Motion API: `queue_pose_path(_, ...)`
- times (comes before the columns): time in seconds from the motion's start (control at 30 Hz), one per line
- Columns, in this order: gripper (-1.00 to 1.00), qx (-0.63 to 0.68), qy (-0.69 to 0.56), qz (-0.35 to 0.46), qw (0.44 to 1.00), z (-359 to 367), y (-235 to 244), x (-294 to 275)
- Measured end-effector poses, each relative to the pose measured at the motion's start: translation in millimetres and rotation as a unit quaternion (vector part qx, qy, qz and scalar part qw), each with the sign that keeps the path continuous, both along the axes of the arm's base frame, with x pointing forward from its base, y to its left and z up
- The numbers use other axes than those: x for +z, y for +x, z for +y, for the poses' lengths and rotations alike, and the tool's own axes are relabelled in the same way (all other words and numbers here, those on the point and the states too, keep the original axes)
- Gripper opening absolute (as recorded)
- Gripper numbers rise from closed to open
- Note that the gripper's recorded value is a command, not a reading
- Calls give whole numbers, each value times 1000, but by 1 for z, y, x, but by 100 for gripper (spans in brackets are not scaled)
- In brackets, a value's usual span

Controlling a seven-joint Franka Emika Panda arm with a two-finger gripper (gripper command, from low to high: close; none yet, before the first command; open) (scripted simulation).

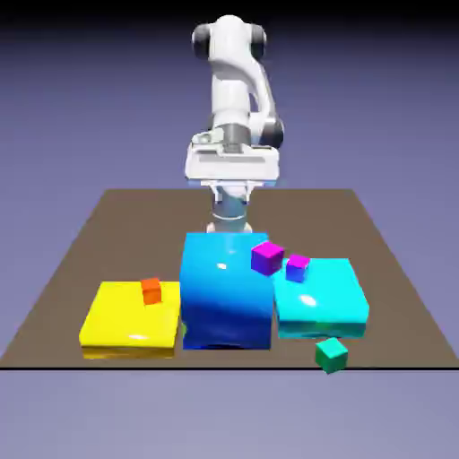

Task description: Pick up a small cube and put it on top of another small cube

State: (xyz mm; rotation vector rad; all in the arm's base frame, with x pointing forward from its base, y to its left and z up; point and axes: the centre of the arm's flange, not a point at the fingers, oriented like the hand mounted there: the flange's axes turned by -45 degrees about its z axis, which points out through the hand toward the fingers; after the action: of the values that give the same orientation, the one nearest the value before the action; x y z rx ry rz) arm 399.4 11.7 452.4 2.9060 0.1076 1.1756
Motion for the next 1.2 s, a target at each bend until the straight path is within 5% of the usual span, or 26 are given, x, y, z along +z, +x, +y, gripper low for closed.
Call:
queue_pose_path(0.53,0,118,-26,187,975,124,104,-127)
queue_pose_path(0.87,0,184,-65,297,935,212,122,-249)
queue_pose_path(1.1,0,187,-67,303,932,220,128,-327)
queue_pose_path(1.13,-100,187,-67,303,932,220,128,-327)
queue_pose_path(1.2,-100,187,-67,303,932,220,128,-327)
